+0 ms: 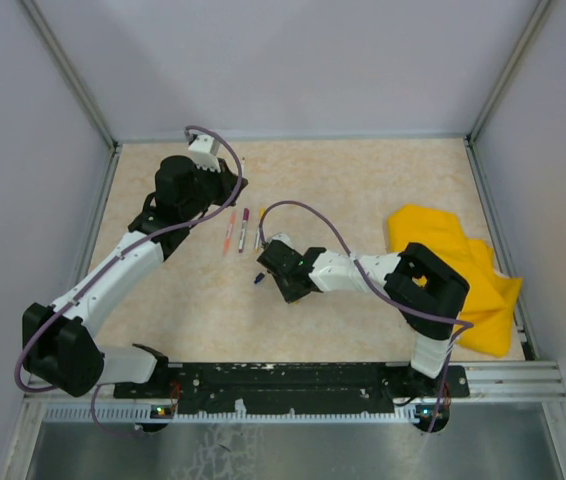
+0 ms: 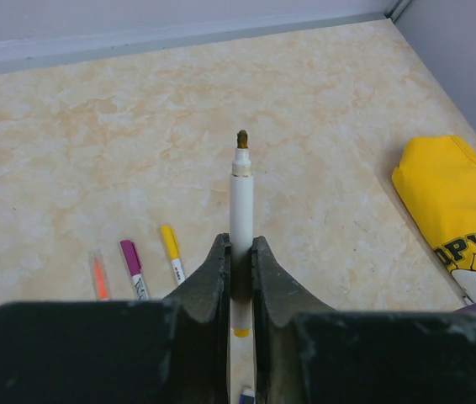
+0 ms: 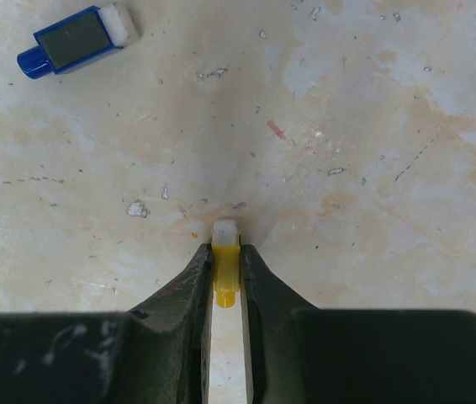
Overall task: Insert the pens into the pen caps
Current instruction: Insert the pen cap onto the pen.
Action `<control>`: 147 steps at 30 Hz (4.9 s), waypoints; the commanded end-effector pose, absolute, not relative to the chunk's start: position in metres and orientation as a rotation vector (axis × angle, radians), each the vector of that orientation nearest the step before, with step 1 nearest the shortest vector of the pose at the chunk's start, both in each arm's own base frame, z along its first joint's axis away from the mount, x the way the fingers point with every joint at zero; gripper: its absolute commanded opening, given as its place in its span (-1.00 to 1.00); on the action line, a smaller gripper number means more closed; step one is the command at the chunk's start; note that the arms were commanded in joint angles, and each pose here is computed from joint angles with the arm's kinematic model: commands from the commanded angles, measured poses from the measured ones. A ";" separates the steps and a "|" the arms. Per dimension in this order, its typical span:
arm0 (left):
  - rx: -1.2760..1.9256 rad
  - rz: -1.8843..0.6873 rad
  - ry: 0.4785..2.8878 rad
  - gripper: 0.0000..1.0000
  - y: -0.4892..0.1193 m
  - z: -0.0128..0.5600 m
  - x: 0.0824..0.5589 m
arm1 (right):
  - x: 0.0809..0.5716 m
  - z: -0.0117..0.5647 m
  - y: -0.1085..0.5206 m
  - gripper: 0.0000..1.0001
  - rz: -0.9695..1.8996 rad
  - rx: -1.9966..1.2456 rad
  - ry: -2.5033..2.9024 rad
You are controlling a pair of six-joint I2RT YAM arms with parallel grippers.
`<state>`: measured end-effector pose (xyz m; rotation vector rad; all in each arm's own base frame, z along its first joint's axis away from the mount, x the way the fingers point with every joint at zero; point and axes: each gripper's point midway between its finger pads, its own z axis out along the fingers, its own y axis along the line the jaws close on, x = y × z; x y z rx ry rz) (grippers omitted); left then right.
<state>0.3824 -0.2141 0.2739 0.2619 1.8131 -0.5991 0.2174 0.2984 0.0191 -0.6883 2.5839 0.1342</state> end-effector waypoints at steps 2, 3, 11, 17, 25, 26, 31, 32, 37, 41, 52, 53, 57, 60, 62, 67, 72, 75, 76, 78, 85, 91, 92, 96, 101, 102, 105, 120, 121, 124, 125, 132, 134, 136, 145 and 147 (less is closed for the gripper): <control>0.275 -0.599 1.737 -1.00 -0.211 0.295 0.378 | 0.222 0.028 0.298 -0.83 0.118 -0.685 2.546; 0.280 -0.600 1.732 -1.00 -0.212 0.296 0.377 | 0.224 0.033 0.297 -0.89 0.126 -0.669 2.536; 0.426 -0.722 1.685 -1.00 -0.235 0.300 0.363 | 0.248 0.090 0.287 -1.00 0.391 -0.413 2.407; 0.543 -0.799 1.662 -1.00 -0.267 0.297 0.341 | 0.270 0.138 0.261 -0.95 0.584 -0.188 2.205; 0.684 -0.938 1.595 -1.00 -0.308 0.294 0.301 | 0.289 0.213 0.216 -1.00 0.698 0.120 1.843; 0.693 -0.957 1.595 -1.00 -0.311 0.293 0.298 | 0.289 0.222 0.211 -1.00 0.706 0.147 1.794; 0.728 -1.019 1.589 -1.00 -0.321 0.293 0.288 | 0.285 0.267 0.189 -1.00 0.796 0.271 1.540; 0.736 -1.027 1.584 -1.00 -0.322 0.294 0.286 | 0.284 0.275 0.185 -1.00 0.812 0.293 1.497; 0.811 -1.055 1.556 -1.00 -0.337 0.292 0.267 | 0.278 0.312 0.172 -1.00 0.879 0.355 1.327; 0.853 -1.086 1.531 -1.00 -0.347 0.291 0.250 | 0.273 0.335 0.168 -1.00 0.929 0.362 1.225; 0.896 -1.160 1.506 -1.00 -0.357 0.291 0.234 | 0.256 0.385 0.181 -1.00 1.094 0.266 0.981; 0.898 -1.163 1.503 -1.00 -0.357 0.292 0.233 | 0.254 0.388 0.183 -1.00 1.110 0.256 0.970; 0.903 -1.164 1.495 -1.00 -0.357 0.293 0.232 | 0.251 0.394 0.191 -1.00 1.159 0.223 0.930; 0.911 -1.169 1.489 -1.00 -0.357 0.293 0.231 | 0.253 0.395 0.196 -1.00 1.176 0.216 0.925; 0.913 -1.169 1.488 -1.00 -0.357 0.293 0.231 | 0.253 0.396 0.198 -1.00 1.180 0.209 0.925; 0.916 -1.174 1.489 -1.00 -0.358 0.292 0.231 | 0.255 0.393 0.203 -1.00 1.181 0.194 0.942; 0.917 -1.177 1.489 -1.00 -0.358 0.291 0.230 | 0.257 0.385 0.208 -1.00 1.178 0.174 0.974; 0.918 -1.178 1.486 -1.00 -0.358 0.291 0.230 | 0.257 0.380 0.209 -1.00 1.175 0.173 0.985; 0.918 -1.179 1.485 -1.00 -0.358 0.292 0.230 | 0.257 0.379 0.209 -1.00 1.176 0.172 0.986; 0.917 -1.178 1.485 -1.00 -0.358 0.292 0.230 | 0.257 0.376 0.210 -1.00 1.178 0.169 0.993; 0.916 -1.177 1.481 -1.00 -0.358 0.292 0.230 | 0.259 0.368 0.216 -1.00 1.185 0.152 1.020; 0.913 -1.175 1.481 -1.00 -0.357 0.292 0.229 | 0.257 0.364 0.218 -1.00 1.195 0.146 1.027; 0.913 -1.174 1.478 -1.00 -0.357 0.293 0.229 | 0.257 0.364 0.218 -1.00 1.195 0.145 1.029; 0.910 -1.172 1.479 -1.00 -0.356 0.293 0.230 | 0.257 0.362 0.218 -1.00 1.195 0.142 1.035; 0.904 -1.167 1.475 -1.00 -0.356 0.294 0.230 | 0.257 0.359 0.218 -1.00 1.191 0.141 1.044; 0.904 -1.167 1.474 -1.00 -0.356 0.294 0.230 | 0.257 0.359 0.219 -1.00 1.192 0.140 1.045; 0.903 -1.171 1.476 -1.00 -0.356 0.293 0.230 | 0.257 0.357 0.220 -1.00 1.192 0.137 1.050; 0.894 -1.163 1.476 -1.00 -0.355 0.293 0.231 | 0.256 0.349 0.223 -1.00 1.195 0.119 1.076; 0.895 -1.163 1.475 -1.00 -0.355 0.293 0.231 | 0.256 0.349 0.222 -1.00 1.195 0.119 1.075; 0.894 -1.162 1.476 -1.00 -0.355 0.293 0.232 | 0.255 0.347 0.222 -1.00 1.192 0.117 1.078; 0.895 -1.161 1.474 -1.00 -0.355 0.293 0.232 | 0.255 0.346 0.222 -1.00 1.190 0.117 1.081; 0.893 -1.159 1.473 -1.00 -0.355 0.293 0.232 | 0.255 0.342 0.221 -1.00 1.183 0.117 1.091; 0.891 -1.156 1.470 -1.00 -0.355 0.294 0.232 | 0.255 0.341 0.221 -1.00 1.183 0.114 1.095; 0.890 -1.155 1.471 -1.00 -0.354 0.294 0.232 | 0.255 0.339 0.222 -1.00 1.182 0.110 1.100; 0.892 -1.158 1.475 -1.00 -0.355 0.293 0.232 | 0.253 0.340 0.222 -1.00 1.185 0.104 1.102; 0.892 -1.158 1.473 -1.00 -0.355 0.293 0.232 | 0.252 0.341 0.221 -1.00 1.186 0.105 1.100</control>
